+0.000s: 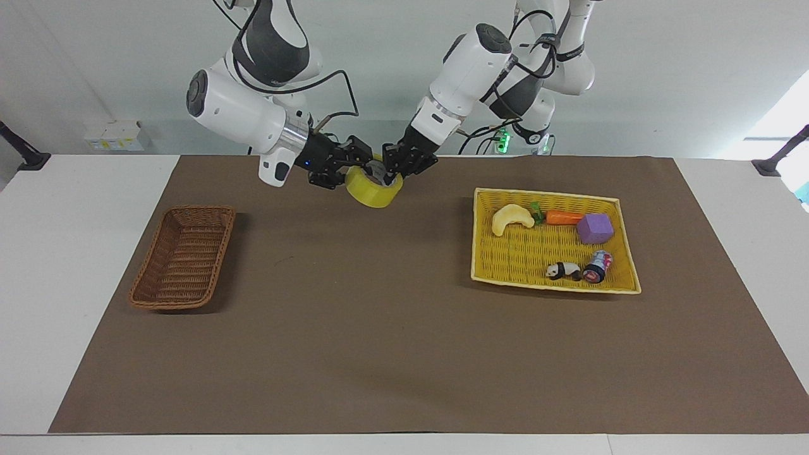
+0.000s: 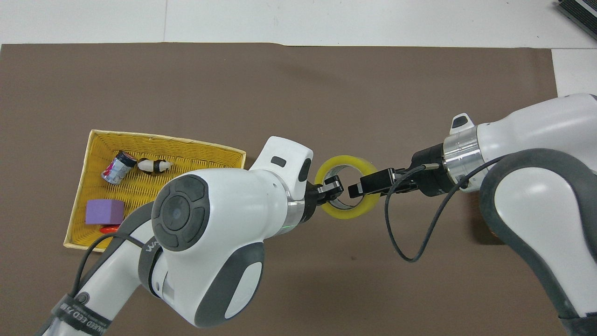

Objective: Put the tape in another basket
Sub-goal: 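Grasp the tape roll with the right gripper and open the left gripper, then carry the tape to the wicker basket while the left gripper withdraws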

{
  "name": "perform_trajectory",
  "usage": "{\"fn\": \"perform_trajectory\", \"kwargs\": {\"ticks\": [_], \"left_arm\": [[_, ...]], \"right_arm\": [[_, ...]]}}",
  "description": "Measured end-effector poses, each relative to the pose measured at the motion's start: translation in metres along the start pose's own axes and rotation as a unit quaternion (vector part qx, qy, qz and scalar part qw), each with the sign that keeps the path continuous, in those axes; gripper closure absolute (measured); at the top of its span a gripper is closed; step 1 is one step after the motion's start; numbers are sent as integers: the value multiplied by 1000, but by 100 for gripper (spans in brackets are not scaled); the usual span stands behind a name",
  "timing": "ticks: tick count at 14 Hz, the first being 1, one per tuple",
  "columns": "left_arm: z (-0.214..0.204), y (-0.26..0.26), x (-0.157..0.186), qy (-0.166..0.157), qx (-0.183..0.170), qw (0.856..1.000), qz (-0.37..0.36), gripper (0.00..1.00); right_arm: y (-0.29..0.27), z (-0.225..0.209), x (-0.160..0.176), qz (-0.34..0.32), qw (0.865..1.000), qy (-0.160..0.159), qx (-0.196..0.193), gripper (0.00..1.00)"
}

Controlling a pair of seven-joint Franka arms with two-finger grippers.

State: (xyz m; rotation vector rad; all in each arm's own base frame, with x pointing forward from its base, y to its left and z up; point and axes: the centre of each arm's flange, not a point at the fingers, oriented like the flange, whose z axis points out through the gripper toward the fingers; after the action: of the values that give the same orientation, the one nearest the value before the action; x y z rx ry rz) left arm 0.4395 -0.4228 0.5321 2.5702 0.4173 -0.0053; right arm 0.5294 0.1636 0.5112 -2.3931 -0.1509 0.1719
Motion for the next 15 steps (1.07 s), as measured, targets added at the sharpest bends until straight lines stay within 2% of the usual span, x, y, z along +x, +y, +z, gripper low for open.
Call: {"fn": "perform_trajectory", "kwargs": {"ticks": [1, 3, 6, 8, 9, 15], "left_arm": [[-1, 2, -1, 1, -2, 1000, -1, 78], [-10, 6, 0, 5, -9, 1000, 0, 62], [-26, 11, 0, 13, -23, 1000, 0, 27], [-44, 5, 13, 24, -29, 999, -10, 4], [-53, -1, 22, 28, -28, 999, -18, 0], [-73, -45, 71, 15, 13, 998, -53, 0]], "right_arm": [[0, 0, 0, 0, 1000, 1, 0, 67], [12, -7, 4, 8, 1000, 12, -1, 75], [31, -20, 8, 5, 1000, 23, -2, 100], [51, -35, 9, 3, 999, 34, -11, 100], [64, -44, 9, 3, 999, 41, -16, 100], [172, -121, -6, 43, 993, 89, -62, 100]]}}
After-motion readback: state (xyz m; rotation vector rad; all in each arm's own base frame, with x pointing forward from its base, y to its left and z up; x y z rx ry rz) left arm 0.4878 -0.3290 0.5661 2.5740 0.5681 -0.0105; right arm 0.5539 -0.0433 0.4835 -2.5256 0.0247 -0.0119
